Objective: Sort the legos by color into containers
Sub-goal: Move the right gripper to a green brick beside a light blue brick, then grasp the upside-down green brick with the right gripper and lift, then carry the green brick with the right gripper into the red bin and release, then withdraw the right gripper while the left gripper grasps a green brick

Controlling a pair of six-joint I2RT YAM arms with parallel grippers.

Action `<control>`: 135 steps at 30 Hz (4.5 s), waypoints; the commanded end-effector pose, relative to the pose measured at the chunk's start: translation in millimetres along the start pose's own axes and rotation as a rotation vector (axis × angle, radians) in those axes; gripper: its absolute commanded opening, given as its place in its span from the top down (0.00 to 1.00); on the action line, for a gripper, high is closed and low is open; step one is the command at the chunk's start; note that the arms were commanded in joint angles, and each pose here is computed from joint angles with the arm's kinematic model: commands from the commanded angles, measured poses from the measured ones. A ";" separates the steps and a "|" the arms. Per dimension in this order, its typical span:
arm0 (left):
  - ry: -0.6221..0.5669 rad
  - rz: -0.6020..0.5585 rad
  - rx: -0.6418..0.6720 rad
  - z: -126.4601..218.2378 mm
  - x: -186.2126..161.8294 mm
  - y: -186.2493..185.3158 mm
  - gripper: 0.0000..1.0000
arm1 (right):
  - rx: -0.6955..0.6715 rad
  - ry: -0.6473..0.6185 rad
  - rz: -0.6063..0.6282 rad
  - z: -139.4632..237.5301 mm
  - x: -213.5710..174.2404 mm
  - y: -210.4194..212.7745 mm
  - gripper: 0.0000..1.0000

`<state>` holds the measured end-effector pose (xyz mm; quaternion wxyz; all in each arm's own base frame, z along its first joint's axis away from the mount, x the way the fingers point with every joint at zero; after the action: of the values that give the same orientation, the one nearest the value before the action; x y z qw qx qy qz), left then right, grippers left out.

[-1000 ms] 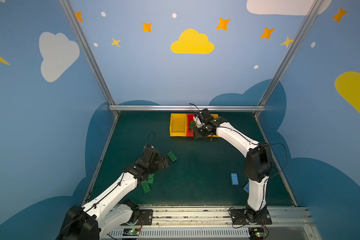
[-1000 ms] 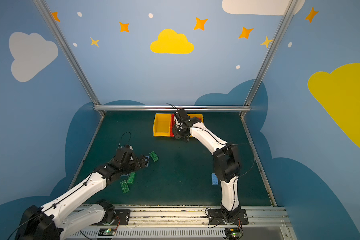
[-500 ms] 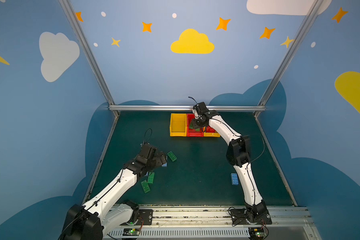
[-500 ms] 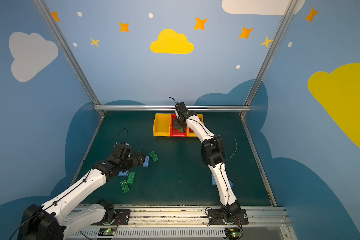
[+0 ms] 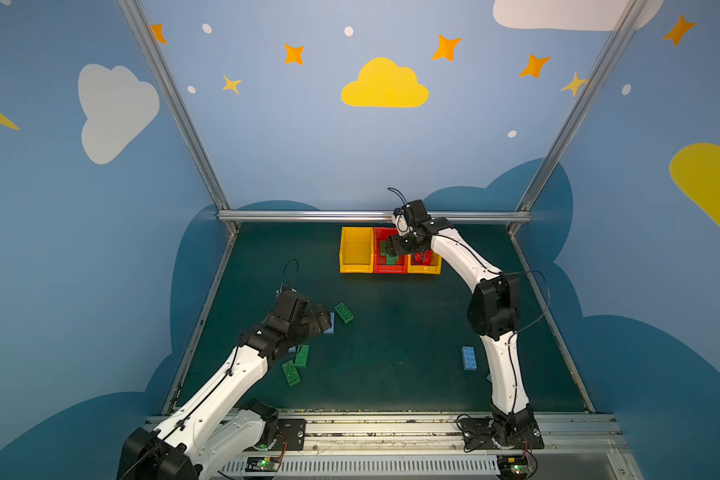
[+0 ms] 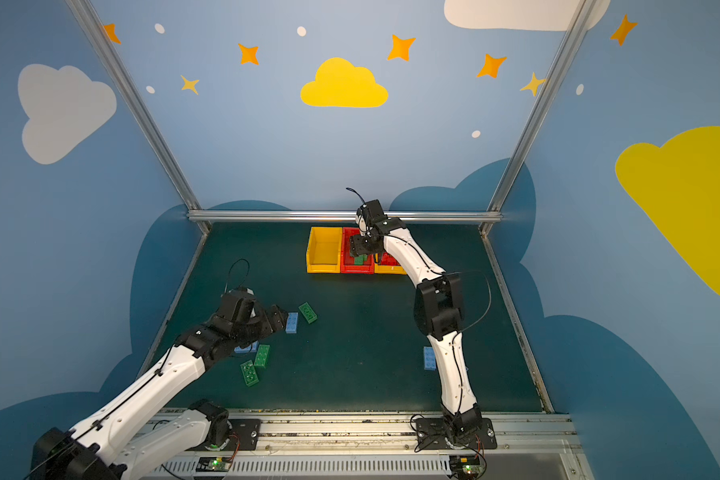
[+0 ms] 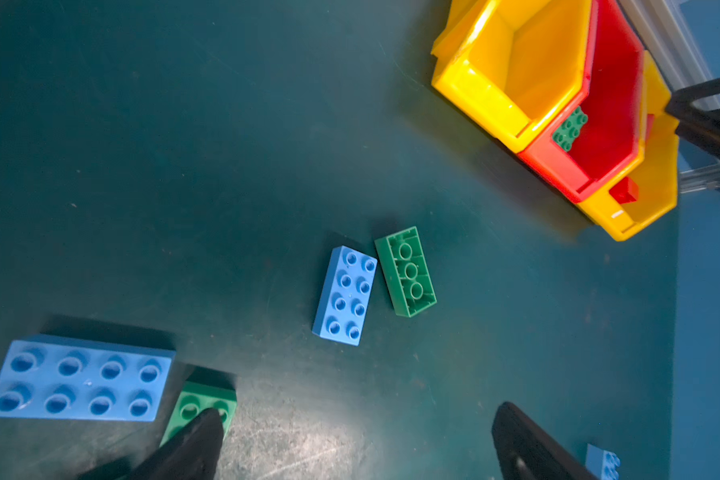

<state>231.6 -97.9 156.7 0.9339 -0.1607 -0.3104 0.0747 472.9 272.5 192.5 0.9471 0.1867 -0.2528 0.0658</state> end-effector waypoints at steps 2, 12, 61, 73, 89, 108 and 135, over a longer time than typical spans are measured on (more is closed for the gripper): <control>0.026 0.042 -0.036 7.0 -24.9 9.3 0.00 | 0.138 -0.004 0.060 37.8 -29.9 48.3 0.27; -0.060 0.106 -0.148 35.4 -52.5 18.8 0.00 | 0.116 0.125 0.201 12.5 -128.1 107.9 0.27; -0.060 0.104 -0.136 33.3 -56.7 19.4 0.00 | 0.024 0.304 0.294 -68.0 -193.7 126.1 0.80; -0.035 0.015 -0.185 14.0 -6.7 -24.5 0.00 | -0.059 0.081 0.186 -3.1 -89.1 61.9 0.80; 0.033 -0.030 -0.143 -21.1 27.5 -52.6 0.00 | -0.146 -0.111 0.068 -53.0 28.2 -8.7 0.78; 0.021 -0.076 -0.034 -10.2 4.3 -28.3 0.00 | -0.019 -0.133 0.055 35.1 21.1 17.6 0.18; 0.030 0.014 0.326 12.8 -82.8 59.1 0.00 | 0.080 0.035 0.077 112.6 -187.7 20.0 0.16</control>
<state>159.8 -69.6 109.0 0.9504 -0.0462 -0.2858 0.1134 257.4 241.4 191.7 0.9434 0.2004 -0.2347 0.1215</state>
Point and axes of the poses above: each gripper's point midway between its finger pads, its own z axis back along the fingers, its own y axis along the line the jaws close on, x = y × z, the point moved 4 cm from there along z, back along the fingers, and after that the axes turned 15 degrees about -z, right-handed, at the moved point
